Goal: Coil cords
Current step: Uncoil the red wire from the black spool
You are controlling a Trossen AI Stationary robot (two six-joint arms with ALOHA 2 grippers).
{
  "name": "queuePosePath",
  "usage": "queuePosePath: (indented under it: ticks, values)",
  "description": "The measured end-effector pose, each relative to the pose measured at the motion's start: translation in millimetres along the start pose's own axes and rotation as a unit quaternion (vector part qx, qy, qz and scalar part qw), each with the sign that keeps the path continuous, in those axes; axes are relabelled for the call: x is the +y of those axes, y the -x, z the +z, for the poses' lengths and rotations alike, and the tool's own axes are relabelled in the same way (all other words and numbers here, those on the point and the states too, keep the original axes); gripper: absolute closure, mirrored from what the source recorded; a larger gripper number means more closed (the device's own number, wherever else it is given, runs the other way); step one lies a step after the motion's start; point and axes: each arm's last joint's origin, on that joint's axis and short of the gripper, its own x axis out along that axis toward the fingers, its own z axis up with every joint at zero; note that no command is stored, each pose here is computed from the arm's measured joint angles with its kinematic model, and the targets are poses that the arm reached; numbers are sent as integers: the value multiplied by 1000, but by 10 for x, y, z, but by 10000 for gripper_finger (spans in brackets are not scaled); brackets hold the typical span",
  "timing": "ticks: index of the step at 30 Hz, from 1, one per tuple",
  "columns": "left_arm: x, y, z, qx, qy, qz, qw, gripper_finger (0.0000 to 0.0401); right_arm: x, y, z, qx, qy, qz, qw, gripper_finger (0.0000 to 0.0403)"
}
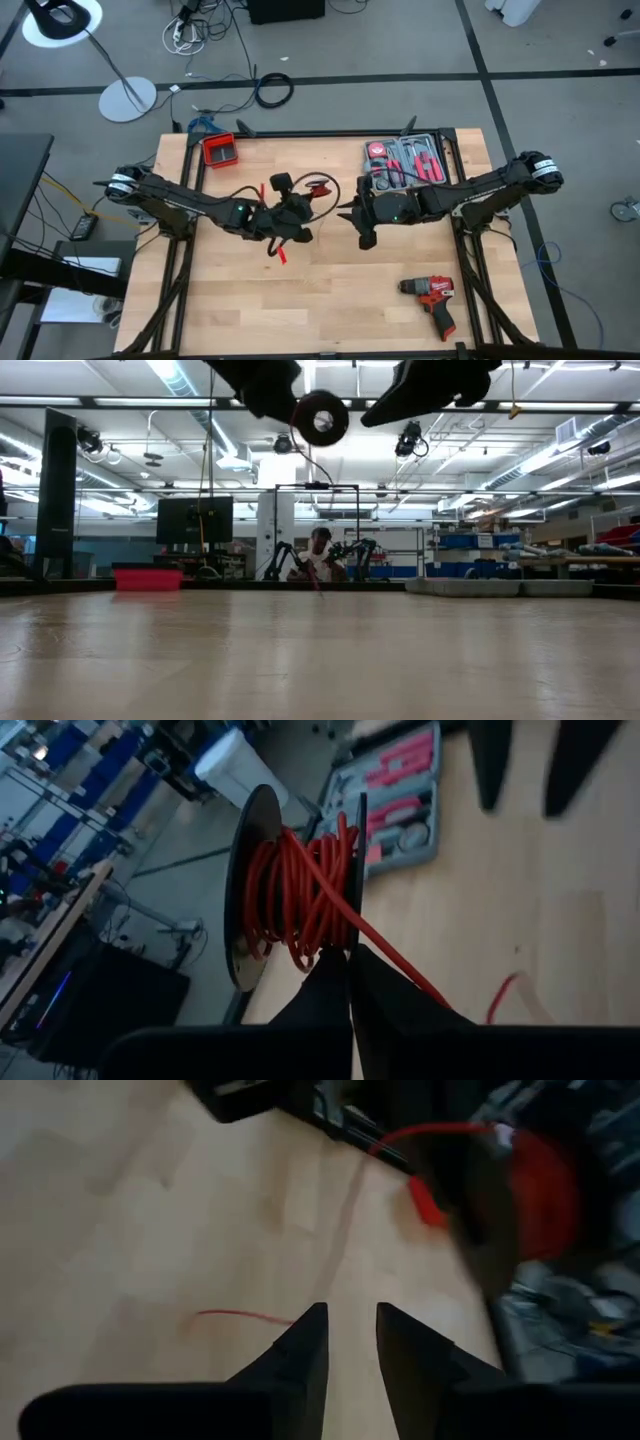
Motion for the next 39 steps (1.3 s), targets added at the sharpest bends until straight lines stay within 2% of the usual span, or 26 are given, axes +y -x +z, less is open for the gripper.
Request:
queuePosePath:
  ticks: [7, 13, 18, 30, 39]
  values:
    - [107, 75, 109, -38, 7, 14, 999, 401, 21, -301, -54, -12, -8, 16, 1000, 324]
    - [109, 80, 115, -38, 0, 19, 999, 401, -58, -473, -123, -7, -26, -12, 1000, 323]
    - [108, 79, 113, -38, 1, 20, 999, 401, -131, -475, -123, -16, -46, -13, 999, 325]
    - [113, 80, 112, -36, -1, 28, 999, 401, -48, -425, -76, -22, -36, -5, 999, 326]
    - [126, 84, 159, -53, 21, 31, 998, 401, -79, -435, -81, -26, -47, -2, 999, 329]
